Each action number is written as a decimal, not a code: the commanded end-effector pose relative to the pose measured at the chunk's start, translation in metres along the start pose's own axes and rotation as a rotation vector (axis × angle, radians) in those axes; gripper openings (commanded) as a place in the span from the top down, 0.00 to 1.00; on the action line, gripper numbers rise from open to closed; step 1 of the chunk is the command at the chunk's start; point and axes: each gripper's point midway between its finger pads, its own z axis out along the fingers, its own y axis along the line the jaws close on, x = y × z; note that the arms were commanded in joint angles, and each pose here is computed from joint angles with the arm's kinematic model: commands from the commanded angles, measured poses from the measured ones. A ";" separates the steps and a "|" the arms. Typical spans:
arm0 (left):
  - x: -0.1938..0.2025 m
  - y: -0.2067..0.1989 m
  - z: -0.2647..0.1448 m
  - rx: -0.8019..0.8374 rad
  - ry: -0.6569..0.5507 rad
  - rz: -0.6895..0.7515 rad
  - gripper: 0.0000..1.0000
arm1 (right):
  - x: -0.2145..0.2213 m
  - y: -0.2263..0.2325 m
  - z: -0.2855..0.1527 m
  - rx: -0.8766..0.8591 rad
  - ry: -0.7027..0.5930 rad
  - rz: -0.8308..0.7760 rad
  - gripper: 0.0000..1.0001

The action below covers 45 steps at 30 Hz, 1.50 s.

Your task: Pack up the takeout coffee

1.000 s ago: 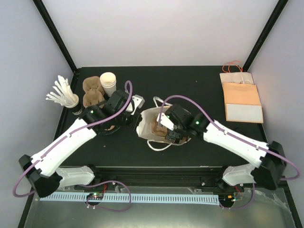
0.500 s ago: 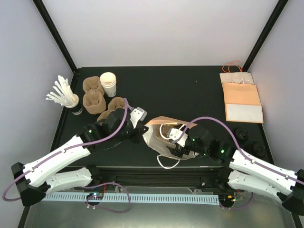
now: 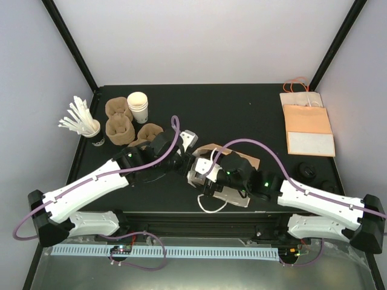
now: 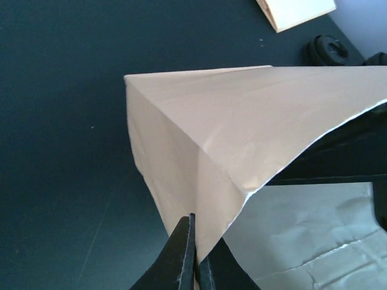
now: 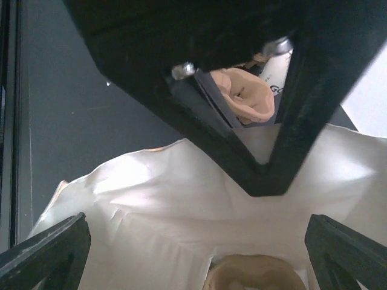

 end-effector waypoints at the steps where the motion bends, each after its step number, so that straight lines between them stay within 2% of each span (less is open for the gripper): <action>1: 0.000 0.015 -0.009 -0.095 0.002 -0.009 0.98 | -0.032 -0.015 -0.025 0.049 -0.099 0.034 0.00; 6: 0.006 0.019 -0.009 -0.098 -0.009 -0.012 0.98 | -0.063 -0.022 -0.068 0.043 -0.231 0.065 0.00; 11: 0.012 0.020 -0.007 -0.072 -0.032 -0.022 0.98 | -0.076 0.016 -0.111 -0.188 -0.346 0.063 0.00; 17: 0.018 0.020 -0.009 -0.041 -0.064 -0.022 0.98 | -0.083 0.029 -0.155 -0.295 -0.446 0.177 0.00; 21: 0.018 0.017 -0.017 -0.008 -0.105 -0.013 0.98 | -0.074 0.005 -0.161 -0.172 -0.417 0.309 0.00; 23: 0.016 0.018 -0.019 -0.004 -0.130 -0.008 0.98 | -0.072 0.004 -0.165 -0.164 -0.422 0.328 0.00; 27: -0.002 0.019 -0.027 -0.054 -0.124 0.022 0.98 | -0.082 0.022 -0.172 -0.278 -0.467 0.293 0.00; 32: -0.040 0.011 -0.037 -0.145 -0.025 0.072 0.99 | -0.090 0.044 -0.153 -0.425 -0.399 0.242 0.00; 38: -0.057 0.037 -0.022 -0.256 0.073 0.082 0.98 | -0.092 0.064 -0.146 -0.553 -0.376 0.231 0.00; 41: -0.068 0.051 -0.027 -0.280 0.065 0.069 0.98 | -0.082 0.055 -0.141 -0.483 -0.332 0.251 0.00; 45: -0.078 0.069 -0.038 -0.314 0.038 0.053 0.98 | -0.060 0.018 -0.139 -0.233 -0.268 0.294 0.00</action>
